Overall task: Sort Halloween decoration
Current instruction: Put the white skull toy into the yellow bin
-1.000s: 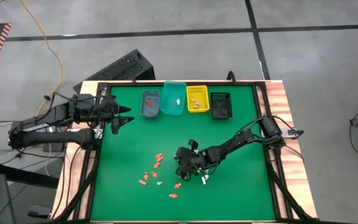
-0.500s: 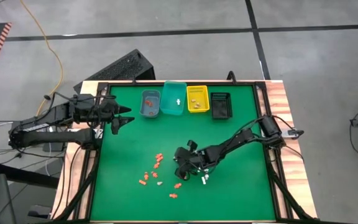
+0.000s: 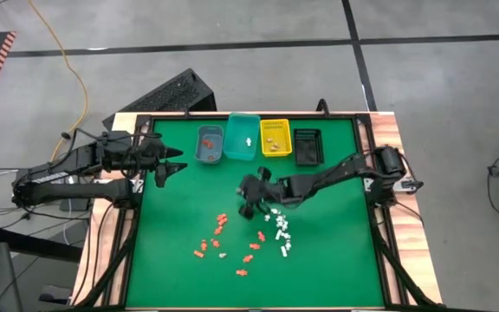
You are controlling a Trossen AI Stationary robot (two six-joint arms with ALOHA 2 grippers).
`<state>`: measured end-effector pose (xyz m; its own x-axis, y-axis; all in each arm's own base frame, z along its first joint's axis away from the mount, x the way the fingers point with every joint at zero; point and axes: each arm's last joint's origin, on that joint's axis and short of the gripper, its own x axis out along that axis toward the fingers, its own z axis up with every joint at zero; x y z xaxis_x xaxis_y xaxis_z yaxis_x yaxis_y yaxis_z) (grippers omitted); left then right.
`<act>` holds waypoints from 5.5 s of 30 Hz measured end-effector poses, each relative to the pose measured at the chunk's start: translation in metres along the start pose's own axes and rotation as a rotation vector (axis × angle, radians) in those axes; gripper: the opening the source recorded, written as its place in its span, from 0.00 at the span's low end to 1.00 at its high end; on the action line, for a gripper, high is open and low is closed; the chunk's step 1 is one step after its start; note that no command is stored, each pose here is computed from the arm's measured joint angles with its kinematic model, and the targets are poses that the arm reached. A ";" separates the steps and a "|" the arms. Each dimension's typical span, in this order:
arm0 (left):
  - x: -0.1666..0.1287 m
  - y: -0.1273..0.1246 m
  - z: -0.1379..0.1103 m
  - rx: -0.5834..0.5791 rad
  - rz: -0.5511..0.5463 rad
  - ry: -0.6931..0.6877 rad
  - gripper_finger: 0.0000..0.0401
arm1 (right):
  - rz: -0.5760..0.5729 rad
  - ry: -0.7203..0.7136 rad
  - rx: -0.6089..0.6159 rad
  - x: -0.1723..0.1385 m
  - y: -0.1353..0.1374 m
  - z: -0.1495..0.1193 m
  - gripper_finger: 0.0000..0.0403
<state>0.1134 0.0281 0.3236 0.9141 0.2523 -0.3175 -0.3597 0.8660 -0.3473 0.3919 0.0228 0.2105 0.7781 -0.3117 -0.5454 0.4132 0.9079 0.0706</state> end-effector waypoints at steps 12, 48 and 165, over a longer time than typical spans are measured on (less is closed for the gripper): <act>0.000 0.000 0.000 0.019 -0.001 -0.004 0.65 | -0.278 0.012 0.043 -0.031 -0.121 0.053 0.07; 0.000 0.001 0.001 0.038 0.024 -0.013 0.65 | 0.020 0.193 0.080 -0.001 -0.151 0.035 0.38; 0.004 0.002 -0.004 0.083 0.040 0.010 0.65 | 0.609 0.106 -0.318 0.059 0.130 -0.079 0.05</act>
<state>0.1156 0.0296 0.3181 0.8971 0.2838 -0.3388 -0.3790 0.8883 -0.2595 0.4540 0.1450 0.1218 0.7706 0.2933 -0.5658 -0.2533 0.9556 0.1505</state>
